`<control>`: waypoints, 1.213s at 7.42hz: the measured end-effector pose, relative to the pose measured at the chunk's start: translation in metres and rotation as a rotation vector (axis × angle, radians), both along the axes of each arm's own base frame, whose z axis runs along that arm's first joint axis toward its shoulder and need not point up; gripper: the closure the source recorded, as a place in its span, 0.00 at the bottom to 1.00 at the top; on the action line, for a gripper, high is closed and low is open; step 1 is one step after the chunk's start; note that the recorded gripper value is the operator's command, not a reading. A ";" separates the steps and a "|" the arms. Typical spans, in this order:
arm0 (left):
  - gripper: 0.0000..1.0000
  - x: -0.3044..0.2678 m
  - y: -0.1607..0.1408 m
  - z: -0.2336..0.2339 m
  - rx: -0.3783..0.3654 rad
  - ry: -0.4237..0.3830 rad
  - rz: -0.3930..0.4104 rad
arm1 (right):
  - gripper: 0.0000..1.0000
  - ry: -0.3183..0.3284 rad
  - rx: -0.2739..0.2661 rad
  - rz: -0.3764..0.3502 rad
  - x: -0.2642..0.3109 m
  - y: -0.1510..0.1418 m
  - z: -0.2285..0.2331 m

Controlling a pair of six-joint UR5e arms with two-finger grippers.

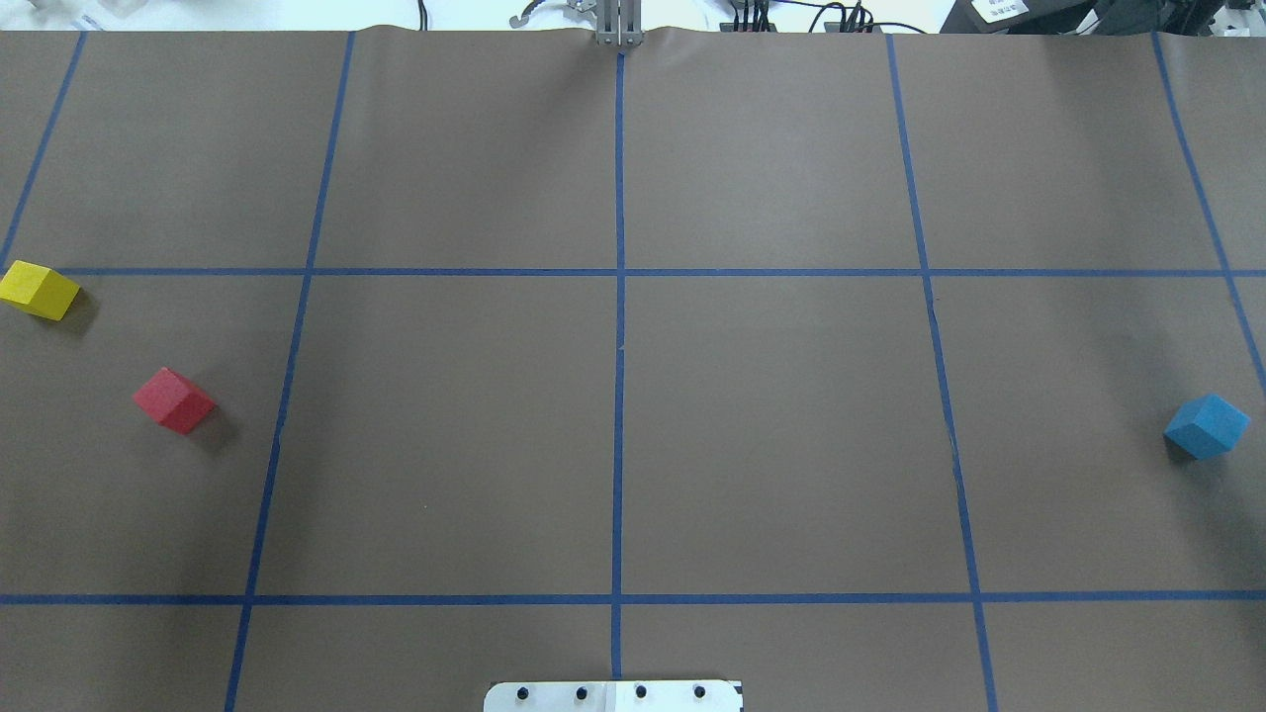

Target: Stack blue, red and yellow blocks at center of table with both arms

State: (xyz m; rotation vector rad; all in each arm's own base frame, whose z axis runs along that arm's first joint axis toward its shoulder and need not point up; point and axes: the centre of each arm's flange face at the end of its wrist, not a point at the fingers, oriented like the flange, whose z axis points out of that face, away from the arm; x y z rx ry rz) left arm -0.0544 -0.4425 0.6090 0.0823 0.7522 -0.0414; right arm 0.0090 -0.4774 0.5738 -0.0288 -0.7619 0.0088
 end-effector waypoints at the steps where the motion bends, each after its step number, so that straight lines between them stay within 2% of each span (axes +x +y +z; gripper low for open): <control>1: 0.00 0.000 0.000 -0.001 0.003 0.000 0.000 | 0.01 0.000 0.000 0.000 0.000 0.000 0.000; 9: 0.00 0.000 0.000 -0.011 0.023 0.004 0.001 | 0.00 0.000 -0.002 -0.012 -0.006 0.002 0.001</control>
